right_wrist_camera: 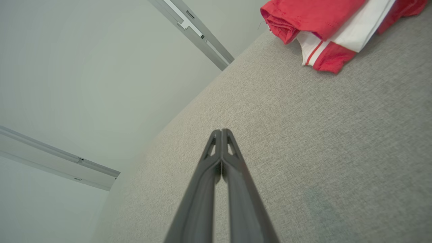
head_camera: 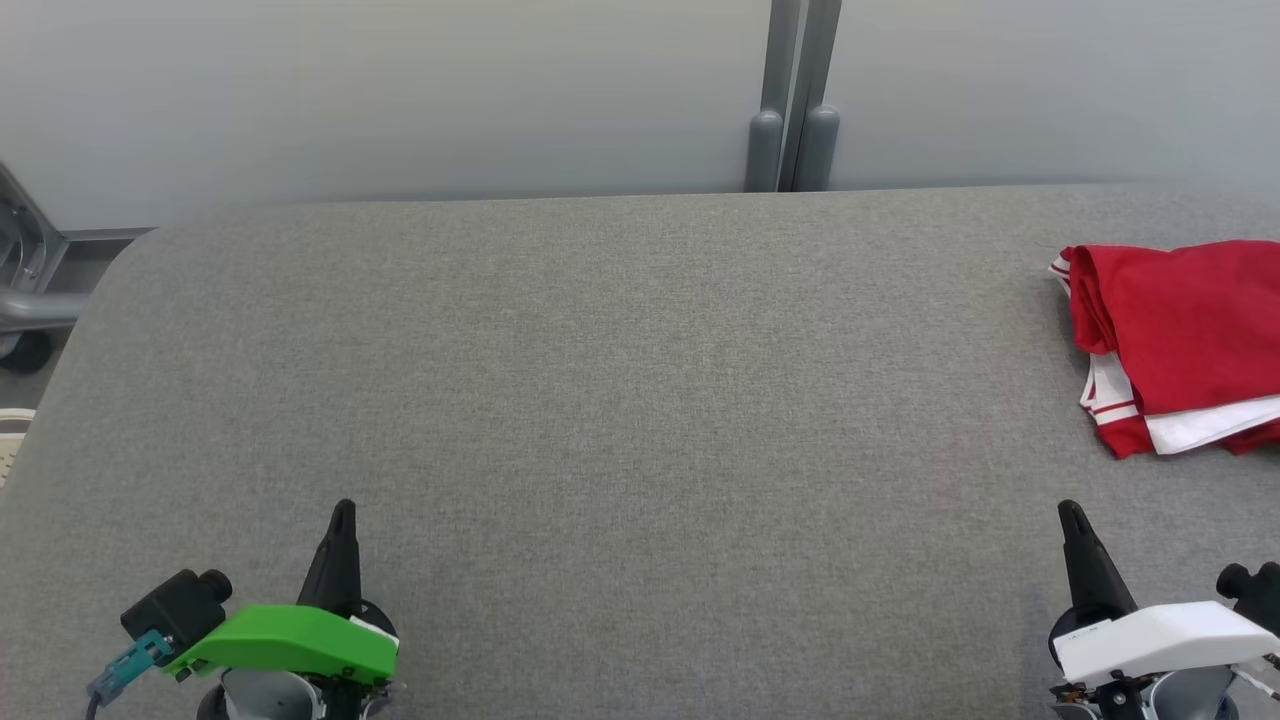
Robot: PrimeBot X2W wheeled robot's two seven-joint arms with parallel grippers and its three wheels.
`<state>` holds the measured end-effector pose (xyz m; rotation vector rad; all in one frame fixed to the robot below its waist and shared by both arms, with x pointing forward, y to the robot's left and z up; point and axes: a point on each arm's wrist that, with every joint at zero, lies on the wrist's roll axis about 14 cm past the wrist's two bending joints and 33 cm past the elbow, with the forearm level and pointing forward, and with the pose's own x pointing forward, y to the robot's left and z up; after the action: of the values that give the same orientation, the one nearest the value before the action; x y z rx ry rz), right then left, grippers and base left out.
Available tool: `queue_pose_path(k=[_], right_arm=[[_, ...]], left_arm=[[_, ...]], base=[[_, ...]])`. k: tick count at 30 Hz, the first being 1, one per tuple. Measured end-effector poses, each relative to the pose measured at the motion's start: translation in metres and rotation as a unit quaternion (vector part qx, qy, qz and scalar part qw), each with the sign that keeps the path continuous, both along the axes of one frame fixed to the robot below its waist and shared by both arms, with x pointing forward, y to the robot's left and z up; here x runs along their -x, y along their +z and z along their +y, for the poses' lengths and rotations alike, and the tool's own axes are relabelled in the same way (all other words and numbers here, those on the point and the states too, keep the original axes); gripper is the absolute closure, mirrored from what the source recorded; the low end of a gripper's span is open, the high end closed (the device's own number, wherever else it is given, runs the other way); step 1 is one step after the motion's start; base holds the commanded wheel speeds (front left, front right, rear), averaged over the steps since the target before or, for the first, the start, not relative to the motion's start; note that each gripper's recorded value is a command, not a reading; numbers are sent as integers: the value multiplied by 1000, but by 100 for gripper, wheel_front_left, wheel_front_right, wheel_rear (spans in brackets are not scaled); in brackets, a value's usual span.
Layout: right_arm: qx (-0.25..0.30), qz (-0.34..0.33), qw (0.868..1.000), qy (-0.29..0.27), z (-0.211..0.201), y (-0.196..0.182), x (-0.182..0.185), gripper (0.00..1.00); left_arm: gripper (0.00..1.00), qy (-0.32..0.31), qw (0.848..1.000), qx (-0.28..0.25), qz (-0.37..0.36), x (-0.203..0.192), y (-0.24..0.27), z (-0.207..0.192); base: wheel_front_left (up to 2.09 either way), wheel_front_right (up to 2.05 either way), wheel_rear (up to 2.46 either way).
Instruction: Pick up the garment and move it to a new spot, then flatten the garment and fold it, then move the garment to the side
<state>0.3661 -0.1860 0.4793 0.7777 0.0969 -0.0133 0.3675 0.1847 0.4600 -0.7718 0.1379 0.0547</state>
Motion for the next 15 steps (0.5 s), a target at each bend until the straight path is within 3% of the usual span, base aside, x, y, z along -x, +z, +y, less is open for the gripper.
queue_pose_path(k=[15], right_arm=[[-92, -6, 995, -25, -12, 4, 6, 100]], left_arm=[[100, 4, 996, 92, -1, -4, 6, -4]], base=[[0, 0, 0]])
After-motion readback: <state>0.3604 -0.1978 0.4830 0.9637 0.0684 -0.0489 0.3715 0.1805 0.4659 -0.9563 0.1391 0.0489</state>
